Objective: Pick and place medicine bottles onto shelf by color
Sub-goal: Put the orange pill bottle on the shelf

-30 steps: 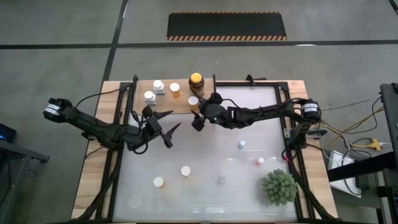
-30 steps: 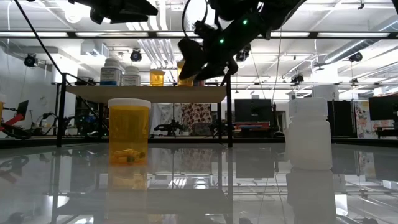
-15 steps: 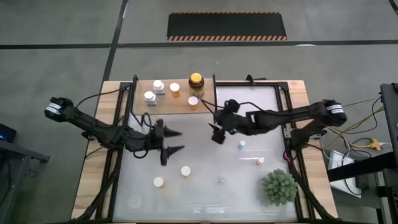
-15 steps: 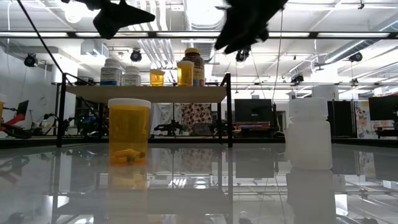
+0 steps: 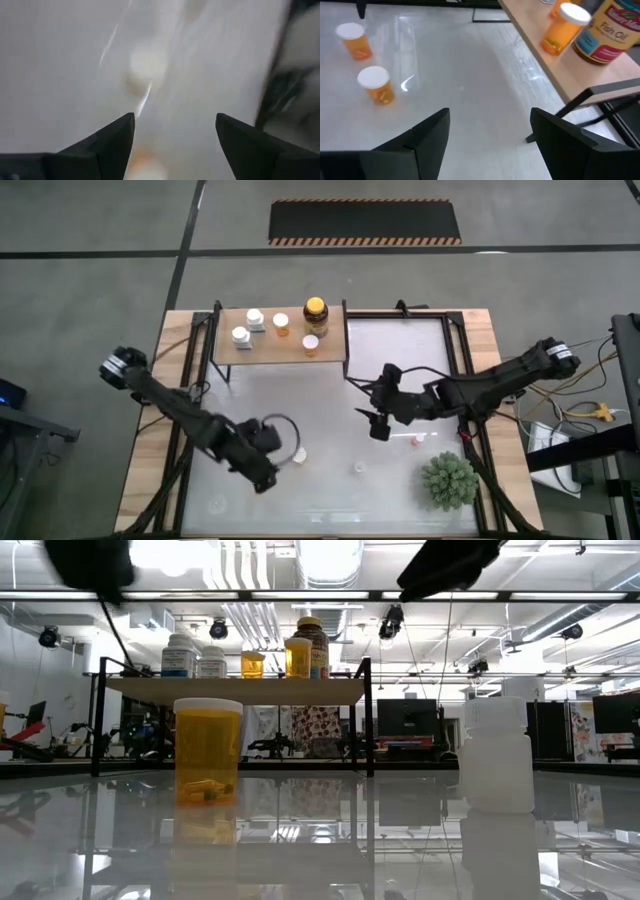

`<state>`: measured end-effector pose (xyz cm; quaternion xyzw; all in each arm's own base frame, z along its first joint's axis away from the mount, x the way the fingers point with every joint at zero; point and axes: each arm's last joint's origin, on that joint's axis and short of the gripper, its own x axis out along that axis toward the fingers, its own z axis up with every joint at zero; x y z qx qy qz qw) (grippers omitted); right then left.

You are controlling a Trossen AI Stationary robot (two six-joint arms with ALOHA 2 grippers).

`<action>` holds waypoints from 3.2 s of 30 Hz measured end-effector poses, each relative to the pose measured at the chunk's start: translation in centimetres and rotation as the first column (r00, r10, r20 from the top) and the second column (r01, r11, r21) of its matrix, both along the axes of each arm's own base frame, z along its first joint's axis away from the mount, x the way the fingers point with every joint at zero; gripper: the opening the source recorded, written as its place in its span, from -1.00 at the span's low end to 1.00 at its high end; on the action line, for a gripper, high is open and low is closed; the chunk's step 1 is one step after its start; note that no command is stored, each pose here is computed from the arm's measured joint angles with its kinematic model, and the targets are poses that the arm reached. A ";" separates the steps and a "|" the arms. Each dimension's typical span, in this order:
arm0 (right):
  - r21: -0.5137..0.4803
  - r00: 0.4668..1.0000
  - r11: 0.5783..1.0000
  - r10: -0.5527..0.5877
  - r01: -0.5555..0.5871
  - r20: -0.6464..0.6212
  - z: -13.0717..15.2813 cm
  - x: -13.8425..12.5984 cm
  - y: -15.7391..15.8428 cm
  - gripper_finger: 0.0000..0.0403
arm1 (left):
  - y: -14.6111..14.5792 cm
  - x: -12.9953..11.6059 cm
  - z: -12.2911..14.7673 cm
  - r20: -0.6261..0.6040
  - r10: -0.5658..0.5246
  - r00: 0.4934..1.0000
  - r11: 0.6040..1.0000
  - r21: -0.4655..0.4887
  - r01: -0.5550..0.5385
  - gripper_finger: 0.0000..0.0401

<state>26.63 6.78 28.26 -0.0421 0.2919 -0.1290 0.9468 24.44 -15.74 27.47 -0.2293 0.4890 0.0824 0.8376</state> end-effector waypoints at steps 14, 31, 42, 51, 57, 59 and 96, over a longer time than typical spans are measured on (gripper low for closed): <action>0.010 1.000 1.000 0.003 -0.003 0.022 -1.7 -0.1 0.0 0.30 | -6.2 -1.1 -2.8 -0.437 -0.105 0.894 0.962 0.182 0.202 0.31; 0.012 0.999 1.000 0.003 -0.004 0.032 -1.6 0.0 0.1 0.28 | -5.4 -2.4 -6.3 -0.316 -0.114 0.942 0.960 0.210 0.187 0.31; 0.012 0.999 1.000 0.002 -0.002 0.032 -1.6 0.0 0.0 0.27 | -5.2 -2.6 -7.9 -0.290 -0.119 0.950 0.964 0.194 0.180 0.29; 0.011 0.999 1.000 0.000 -0.001 0.033 -1.6 0.0 0.0 0.27 | -5.3 -2.5 -7.8 -0.287 -0.123 0.950 0.964 0.193 0.183 -0.08; 0.008 0.999 1.000 0.002 -0.002 0.032 -1.6 0.0 0.0 0.27 | -4.9 -1.5 -6.3 -0.263 -0.115 0.958 0.970 0.178 0.166 -0.06; 0.008 1.000 1.000 0.002 -0.002 0.031 -1.6 0.0 0.0 0.27 | -4.4 -0.7 -5.1 -0.243 -0.129 0.961 0.970 0.170 0.173 -0.04; 0.002 1.000 1.000 -0.003 0.003 0.031 -1.6 0.0 -0.1 0.24 | 27.0 -0.9 6.0 -0.246 0.117 0.962 0.909 0.418 -0.004 -0.04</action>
